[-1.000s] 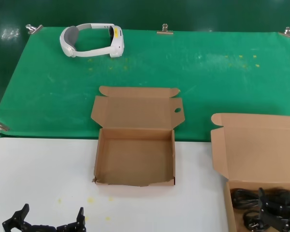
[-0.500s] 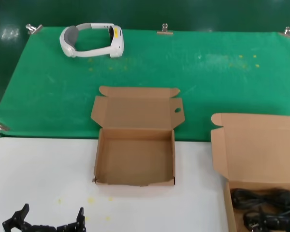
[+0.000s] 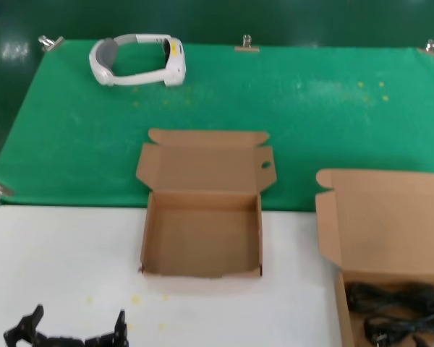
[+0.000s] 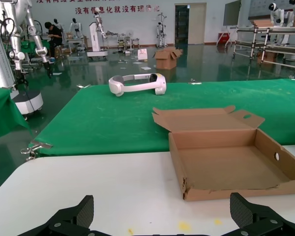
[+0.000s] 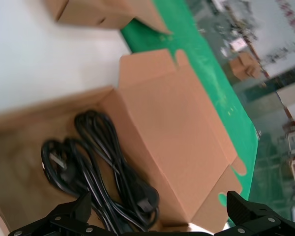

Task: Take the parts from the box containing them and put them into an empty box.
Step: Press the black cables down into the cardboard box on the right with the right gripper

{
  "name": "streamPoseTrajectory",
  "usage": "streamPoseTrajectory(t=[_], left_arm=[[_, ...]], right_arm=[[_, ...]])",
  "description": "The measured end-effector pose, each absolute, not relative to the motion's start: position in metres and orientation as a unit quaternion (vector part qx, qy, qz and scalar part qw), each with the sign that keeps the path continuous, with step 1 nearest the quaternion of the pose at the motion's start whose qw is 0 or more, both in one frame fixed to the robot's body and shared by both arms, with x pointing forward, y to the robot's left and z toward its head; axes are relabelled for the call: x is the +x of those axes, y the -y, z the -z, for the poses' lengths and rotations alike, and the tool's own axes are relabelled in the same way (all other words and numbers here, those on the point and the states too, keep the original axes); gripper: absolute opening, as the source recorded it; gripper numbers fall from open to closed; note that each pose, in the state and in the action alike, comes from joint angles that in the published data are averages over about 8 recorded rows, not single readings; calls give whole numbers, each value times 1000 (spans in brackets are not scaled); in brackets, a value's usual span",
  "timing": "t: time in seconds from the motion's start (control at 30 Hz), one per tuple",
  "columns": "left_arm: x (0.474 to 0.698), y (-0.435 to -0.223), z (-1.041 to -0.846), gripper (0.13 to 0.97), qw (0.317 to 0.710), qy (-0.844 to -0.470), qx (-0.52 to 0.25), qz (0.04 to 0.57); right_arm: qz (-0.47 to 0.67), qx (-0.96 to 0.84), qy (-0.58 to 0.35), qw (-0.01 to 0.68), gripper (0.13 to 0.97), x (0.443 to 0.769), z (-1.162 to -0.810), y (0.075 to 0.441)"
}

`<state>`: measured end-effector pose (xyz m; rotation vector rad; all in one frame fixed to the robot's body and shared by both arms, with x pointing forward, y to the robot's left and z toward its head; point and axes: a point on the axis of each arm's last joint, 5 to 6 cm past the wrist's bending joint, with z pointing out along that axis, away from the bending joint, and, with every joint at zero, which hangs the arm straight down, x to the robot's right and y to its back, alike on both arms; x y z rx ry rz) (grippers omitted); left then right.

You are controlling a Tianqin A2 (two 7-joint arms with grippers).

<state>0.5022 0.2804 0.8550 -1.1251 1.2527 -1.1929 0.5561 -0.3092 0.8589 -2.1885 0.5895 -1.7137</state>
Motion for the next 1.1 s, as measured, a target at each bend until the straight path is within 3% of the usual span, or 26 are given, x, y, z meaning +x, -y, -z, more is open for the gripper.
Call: streamPoseTrajectory(t=[0.4, 1.1], left_arm=[[502, -280, -855, 966, 513, -521, -468, 496], [502, -280, -855, 966, 513, -521, -468, 496]], right_arm=[[594, -799, -86, 24, 966, 589, -871, 325], [566, -824, -13, 8, 966, 625, -849, 311]])
